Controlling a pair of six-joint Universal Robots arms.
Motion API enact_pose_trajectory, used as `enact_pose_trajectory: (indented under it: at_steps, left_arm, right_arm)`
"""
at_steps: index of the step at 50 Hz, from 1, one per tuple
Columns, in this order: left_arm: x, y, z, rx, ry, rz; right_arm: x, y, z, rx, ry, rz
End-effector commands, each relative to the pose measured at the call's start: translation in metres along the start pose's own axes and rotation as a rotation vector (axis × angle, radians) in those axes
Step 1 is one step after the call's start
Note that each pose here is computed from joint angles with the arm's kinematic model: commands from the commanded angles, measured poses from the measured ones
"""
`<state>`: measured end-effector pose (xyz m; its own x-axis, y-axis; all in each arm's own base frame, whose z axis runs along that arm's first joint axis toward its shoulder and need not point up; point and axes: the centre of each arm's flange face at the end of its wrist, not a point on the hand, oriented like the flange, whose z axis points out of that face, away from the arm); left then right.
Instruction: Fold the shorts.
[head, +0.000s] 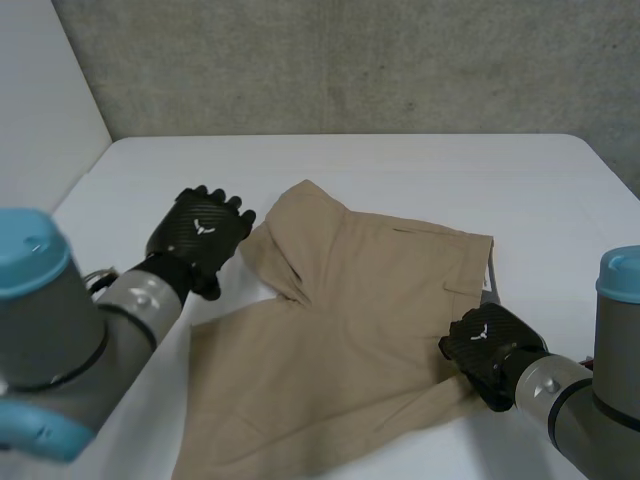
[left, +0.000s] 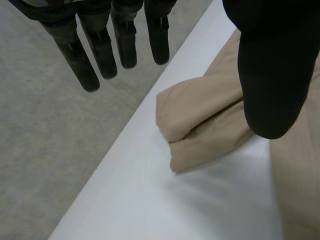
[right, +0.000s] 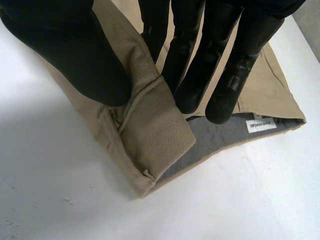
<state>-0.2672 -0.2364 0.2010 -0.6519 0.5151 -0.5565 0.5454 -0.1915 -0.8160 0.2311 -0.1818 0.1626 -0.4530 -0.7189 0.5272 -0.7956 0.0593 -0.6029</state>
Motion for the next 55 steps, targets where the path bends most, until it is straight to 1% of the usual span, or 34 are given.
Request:
enact_pose_trajectory:
  at_steps: [1,7,11,27,34,37,42,44,49,55]
  left_arm:
    - [0.010,0.038,0.062,-0.025,0.128,-0.100]
    - [0.016,0.057,0.092,-0.029,0.139,-0.099]
    - [0.019,0.067,0.104,-0.036,0.140,-0.099]
    - [0.027,0.088,0.124,-0.044,0.135,-0.098]
    - [0.027,0.091,0.127,-0.052,0.129,-0.069]
    - [0.026,0.093,0.127,-0.068,0.111,-0.042]
    - [0.015,0.098,0.126,-0.132,0.025,0.037]
    - [0.014,0.100,0.125,-0.152,0.008,0.052]
    - [0.014,0.101,0.119,-0.196,-0.024,0.061]
    - [0.006,0.090,0.102,-0.233,-0.075,0.066]
  right_arm:
    - [-0.001,0.001,0.003,0.014,0.016,-0.003]
    - [-0.001,0.002,0.004,0.021,0.024,-0.004]
    - [-0.002,0.002,0.004,0.024,0.025,-0.005]
    - [-0.003,0.005,0.005,0.022,0.029,-0.002]
    - [-0.003,0.005,0.006,0.026,0.032,-0.004]
    - [-0.003,0.005,0.006,0.026,0.032,-0.004]
    - [-0.003,0.005,0.006,0.026,0.030,-0.004]
    - [-0.003,0.005,0.006,0.026,0.032,-0.004]
    - [-0.003,0.005,0.006,0.027,0.033,-0.002]
    - [-0.003,0.005,0.006,0.025,0.033,-0.002]
